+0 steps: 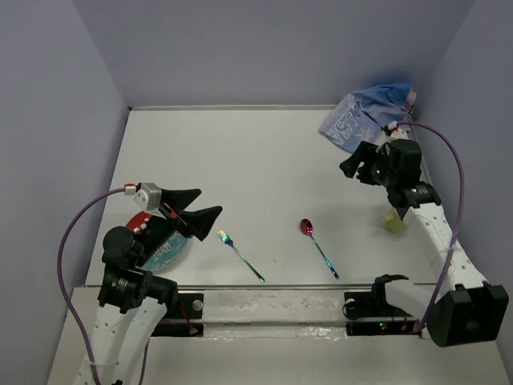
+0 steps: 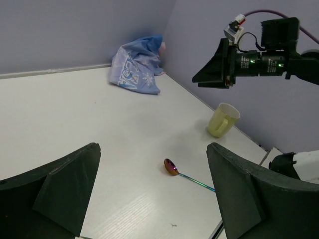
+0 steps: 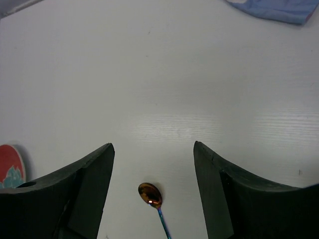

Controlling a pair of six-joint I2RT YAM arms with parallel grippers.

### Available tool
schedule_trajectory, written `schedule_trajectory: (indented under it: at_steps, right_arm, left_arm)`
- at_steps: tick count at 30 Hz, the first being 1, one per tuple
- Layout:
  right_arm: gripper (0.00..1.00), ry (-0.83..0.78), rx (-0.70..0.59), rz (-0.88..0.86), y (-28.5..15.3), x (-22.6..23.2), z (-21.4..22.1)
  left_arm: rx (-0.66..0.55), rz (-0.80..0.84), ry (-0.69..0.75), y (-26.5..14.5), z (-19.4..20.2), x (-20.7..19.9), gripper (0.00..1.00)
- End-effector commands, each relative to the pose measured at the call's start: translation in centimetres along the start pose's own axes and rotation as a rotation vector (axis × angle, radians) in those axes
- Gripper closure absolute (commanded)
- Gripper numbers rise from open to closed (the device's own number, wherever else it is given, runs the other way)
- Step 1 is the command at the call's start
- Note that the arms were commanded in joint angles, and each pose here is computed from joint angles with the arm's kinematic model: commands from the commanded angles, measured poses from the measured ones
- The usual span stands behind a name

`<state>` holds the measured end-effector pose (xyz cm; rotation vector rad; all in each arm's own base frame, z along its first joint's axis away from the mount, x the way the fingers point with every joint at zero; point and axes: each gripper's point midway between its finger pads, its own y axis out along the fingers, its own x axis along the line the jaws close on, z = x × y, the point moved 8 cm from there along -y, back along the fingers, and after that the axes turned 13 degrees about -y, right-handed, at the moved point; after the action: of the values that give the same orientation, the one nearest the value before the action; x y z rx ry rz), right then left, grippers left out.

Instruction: Set the dinner table for one person

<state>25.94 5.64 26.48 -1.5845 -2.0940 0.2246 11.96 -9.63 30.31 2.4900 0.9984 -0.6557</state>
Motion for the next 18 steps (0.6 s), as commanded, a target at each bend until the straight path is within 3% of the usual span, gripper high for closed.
schedule_trajectory:
  at_steps: [1, 5, 7, 10, 12, 18]
  right_arm:
    - [0.29, -0.114, -0.056, 0.120, 2.6, 0.7, -2.7]
    - [0.29, -0.171, 0.001, 0.230, 6.4, -1.0, -3.5]
    - [0.35, -0.186, -0.002, 0.259, 7.6, -1.3, -4.7]
    - [0.49, -0.218, 0.089, 0.301, 11.9, -2.7, -3.8]
    - [0.53, -0.245, 0.141, 0.337, 13.8, -3.6, -3.4]
    - [0.57, -0.339, 0.255, 0.444, 20.1, -6.4, -2.2]
  left_arm:
    - [-0.018, 0.051, 0.047, -0.1, -0.6, -0.7, 0.01]
    - [-0.026, 0.043, 0.045, -0.2, -0.5, -0.6, 0.01]
    - [-0.026, 0.043, 0.036, -0.1, -0.5, -0.6, 0.01]
    - [-0.042, 0.004, 0.015, 0.0, -0.5, -0.1, 0.01]
    - [-0.034, -0.019, 0.002, 0.2, -0.4, 0.2, 0.01]
    - [-0.035, -0.028, 0.003, 0.2, -0.6, 0.3, 0.01]
